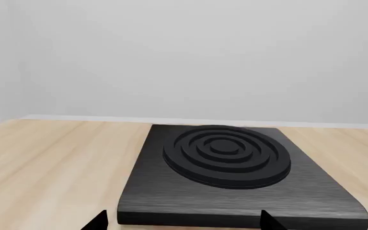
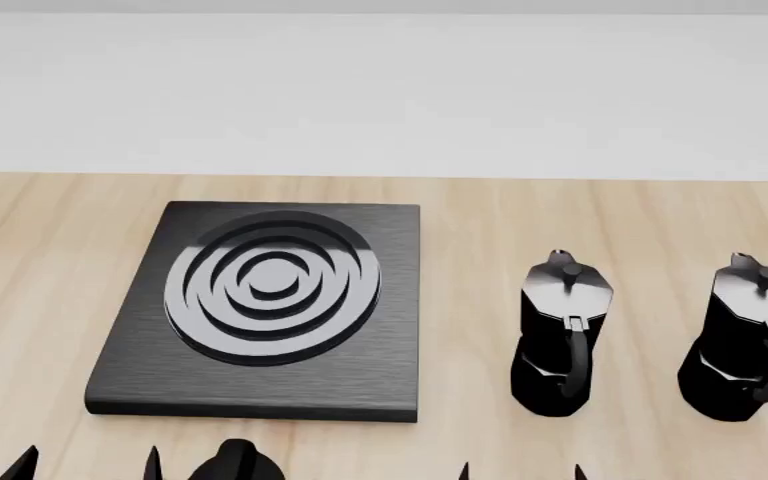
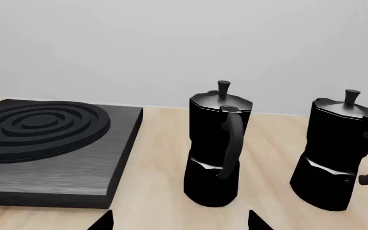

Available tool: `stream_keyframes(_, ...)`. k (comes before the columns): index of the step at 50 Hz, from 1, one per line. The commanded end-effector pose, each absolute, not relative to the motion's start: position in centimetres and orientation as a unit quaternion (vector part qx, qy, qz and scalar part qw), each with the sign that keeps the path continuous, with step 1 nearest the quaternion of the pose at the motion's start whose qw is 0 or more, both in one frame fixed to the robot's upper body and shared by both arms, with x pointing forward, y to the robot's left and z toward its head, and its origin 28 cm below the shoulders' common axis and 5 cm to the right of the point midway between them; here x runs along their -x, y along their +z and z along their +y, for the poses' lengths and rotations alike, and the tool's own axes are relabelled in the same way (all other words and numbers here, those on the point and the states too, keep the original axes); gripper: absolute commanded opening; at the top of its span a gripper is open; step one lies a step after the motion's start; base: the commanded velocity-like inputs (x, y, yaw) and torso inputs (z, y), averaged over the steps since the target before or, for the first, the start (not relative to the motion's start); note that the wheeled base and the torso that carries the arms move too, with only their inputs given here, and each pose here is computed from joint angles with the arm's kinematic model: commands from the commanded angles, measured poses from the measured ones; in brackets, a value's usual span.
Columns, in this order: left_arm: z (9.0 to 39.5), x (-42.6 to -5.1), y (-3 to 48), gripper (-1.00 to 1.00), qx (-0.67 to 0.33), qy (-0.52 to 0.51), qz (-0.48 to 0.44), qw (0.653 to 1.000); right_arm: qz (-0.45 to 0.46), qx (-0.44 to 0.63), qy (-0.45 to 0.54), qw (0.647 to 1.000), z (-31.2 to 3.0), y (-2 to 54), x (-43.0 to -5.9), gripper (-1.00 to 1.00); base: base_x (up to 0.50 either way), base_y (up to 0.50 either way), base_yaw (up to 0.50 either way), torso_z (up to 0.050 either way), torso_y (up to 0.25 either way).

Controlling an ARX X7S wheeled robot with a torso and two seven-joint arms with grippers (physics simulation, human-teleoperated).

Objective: Put the right moka pot on the stove.

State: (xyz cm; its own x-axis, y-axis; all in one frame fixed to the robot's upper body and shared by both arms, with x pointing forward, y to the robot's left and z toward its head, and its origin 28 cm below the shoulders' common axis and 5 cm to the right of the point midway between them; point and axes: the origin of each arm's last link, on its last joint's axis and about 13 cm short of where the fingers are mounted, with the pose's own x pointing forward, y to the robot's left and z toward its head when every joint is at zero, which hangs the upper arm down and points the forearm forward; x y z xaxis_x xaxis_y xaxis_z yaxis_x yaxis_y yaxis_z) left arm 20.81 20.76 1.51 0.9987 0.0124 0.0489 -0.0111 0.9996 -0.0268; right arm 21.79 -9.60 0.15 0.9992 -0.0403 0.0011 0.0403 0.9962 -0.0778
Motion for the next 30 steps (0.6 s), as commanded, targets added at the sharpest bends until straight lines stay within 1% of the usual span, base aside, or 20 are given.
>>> stream_keyframes(1, 20.8, -20.8, 1.5, 1.0, 0.014, 0.008, -0.024, 1.0, 0.001, 0.038, -0.019, 0.999, -9.6, 0.1, -21.8, 1.0, 0.28, 0.0, 0.0, 0.0, 0.0)
stream_keyframes(14, 20.8, -20.9, 1.5, 1.0, 0.014, 0.01, -0.021, 1.0, 0.002, 0.037, -0.017, 0.999, -9.6, 0.4, -21.8, 1.0, 0.27, 0.0, 0.0, 0.0, 0.0)
stream_keyframes(20, 20.8, -20.9, 2.0, 1.0, 0.009, 0.008, -0.017, 1.0, -0.001, 0.043, -0.013, 0.999, -9.6, 1.0, -21.7, 1.0, 0.0, 0.0, 0.0, 0.0, 0.0)
stream_keyframes(30, 21.2, -19.6, 6.6, 1.0, -0.003, 0.006, -0.033, 0.999, -0.014, 0.041, -0.007, 0.999, -9.9, 3.4, -21.4, 1.0, 0.0, 0.0, 0.0, 0.0, 0.0)
